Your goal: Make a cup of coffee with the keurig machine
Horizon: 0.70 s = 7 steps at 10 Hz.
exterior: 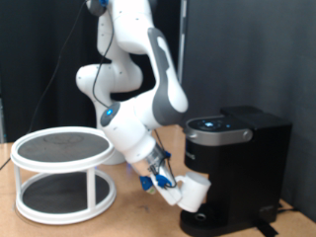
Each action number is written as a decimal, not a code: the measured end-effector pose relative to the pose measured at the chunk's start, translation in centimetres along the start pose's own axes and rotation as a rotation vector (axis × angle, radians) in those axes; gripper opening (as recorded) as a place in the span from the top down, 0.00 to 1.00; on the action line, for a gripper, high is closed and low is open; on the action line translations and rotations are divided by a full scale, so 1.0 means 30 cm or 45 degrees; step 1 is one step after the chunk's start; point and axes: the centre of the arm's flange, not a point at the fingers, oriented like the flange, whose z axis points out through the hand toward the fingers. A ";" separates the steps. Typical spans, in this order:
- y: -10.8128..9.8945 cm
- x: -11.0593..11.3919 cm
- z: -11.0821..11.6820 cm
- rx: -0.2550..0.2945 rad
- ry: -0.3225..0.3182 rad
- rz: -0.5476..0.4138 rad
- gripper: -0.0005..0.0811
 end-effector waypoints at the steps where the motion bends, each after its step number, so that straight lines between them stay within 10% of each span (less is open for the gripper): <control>1: 0.001 0.002 0.015 0.000 0.007 -0.004 0.99; 7: 0.006 -0.008 0.073 0.015 -0.015 -0.056 0.99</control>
